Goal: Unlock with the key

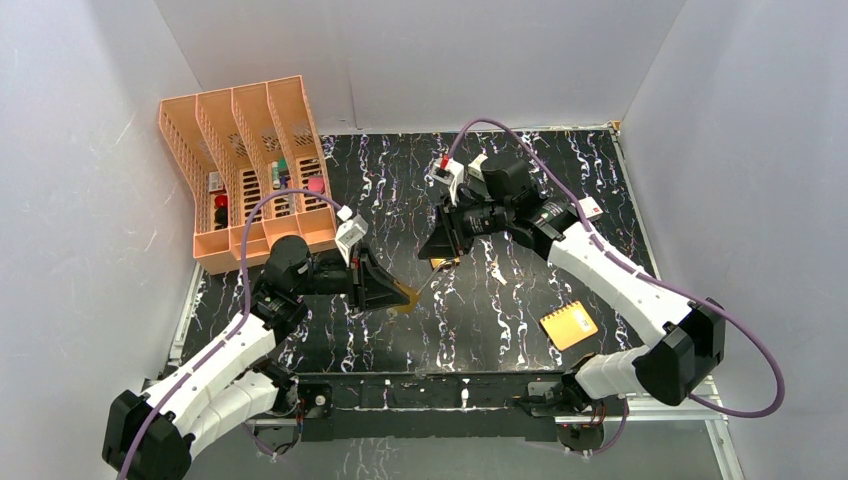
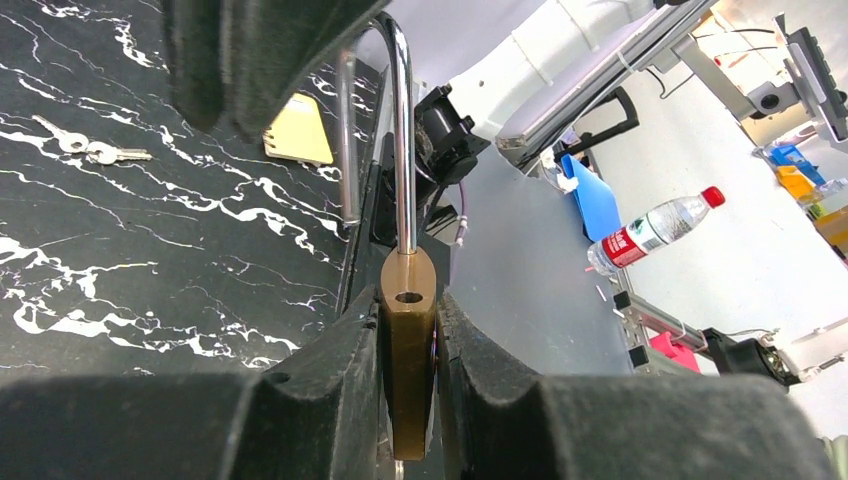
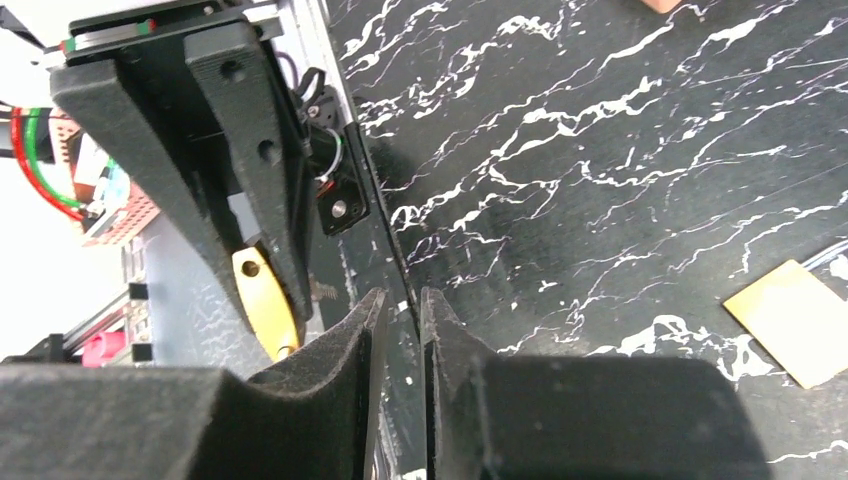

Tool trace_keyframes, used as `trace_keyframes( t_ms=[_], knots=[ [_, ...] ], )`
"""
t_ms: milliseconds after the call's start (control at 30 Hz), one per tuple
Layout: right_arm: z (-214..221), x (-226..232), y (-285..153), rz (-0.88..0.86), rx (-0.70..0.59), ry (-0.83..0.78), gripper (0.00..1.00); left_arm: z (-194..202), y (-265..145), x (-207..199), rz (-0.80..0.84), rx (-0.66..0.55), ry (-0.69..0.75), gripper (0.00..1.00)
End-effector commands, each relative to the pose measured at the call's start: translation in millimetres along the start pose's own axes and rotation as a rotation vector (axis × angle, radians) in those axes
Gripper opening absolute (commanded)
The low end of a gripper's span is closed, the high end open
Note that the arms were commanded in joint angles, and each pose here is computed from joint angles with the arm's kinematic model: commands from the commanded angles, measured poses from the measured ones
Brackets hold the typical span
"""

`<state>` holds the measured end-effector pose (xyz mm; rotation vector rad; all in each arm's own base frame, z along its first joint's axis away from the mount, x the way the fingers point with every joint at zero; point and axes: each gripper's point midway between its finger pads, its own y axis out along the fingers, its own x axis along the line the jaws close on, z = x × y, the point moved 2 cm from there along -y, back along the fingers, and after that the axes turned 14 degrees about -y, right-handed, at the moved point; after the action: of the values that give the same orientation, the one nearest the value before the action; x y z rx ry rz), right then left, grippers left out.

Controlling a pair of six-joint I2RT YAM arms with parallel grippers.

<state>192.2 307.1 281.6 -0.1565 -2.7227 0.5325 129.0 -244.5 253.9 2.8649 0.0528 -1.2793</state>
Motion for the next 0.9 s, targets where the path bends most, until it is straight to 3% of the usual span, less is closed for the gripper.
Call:
trace_keyframes(
  t_ms=[0,233,300,400,500,700,867],
  knots=[
    [-17.2,30.6,-21.1,-0.082,-0.025,-0.021,0.26,-28.6,-0.4,-21.6,0.027,-0.103,0.146,0.0],
    [-14.4,44.4,-37.7,-0.069,0.024,0.038,0.21,-47.6,-0.1,-0.8,-0.094,-0.223,0.142,0.0],
    [-16.9,37.9,-42.8,0.011,0.018,0.031,0.28,-46.5,0.0,12.3,-0.145,-0.229,0.12,0.0],
    [-23.7,13.9,-57.0,0.243,-0.014,0.02,0.54,-36.7,1.4,34.7,-0.206,-0.199,0.086,0.0],
    [-32.7,0.9,-75.8,0.408,-0.062,0.007,0.65,-21.5,4.2,53.0,-0.237,-0.14,0.025,0.0],
    [-48.4,3.1,-112.2,0.56,-0.166,-0.058,0.71,6.5,11.2,74.0,-0.224,-0.09,-0.134,0.0],
    [-43.8,5.3,-121.0,0.59,-0.185,-0.074,0.72,26.9,31.7,85.6,-0.167,-0.084,-0.293,0.0]
  ],
)
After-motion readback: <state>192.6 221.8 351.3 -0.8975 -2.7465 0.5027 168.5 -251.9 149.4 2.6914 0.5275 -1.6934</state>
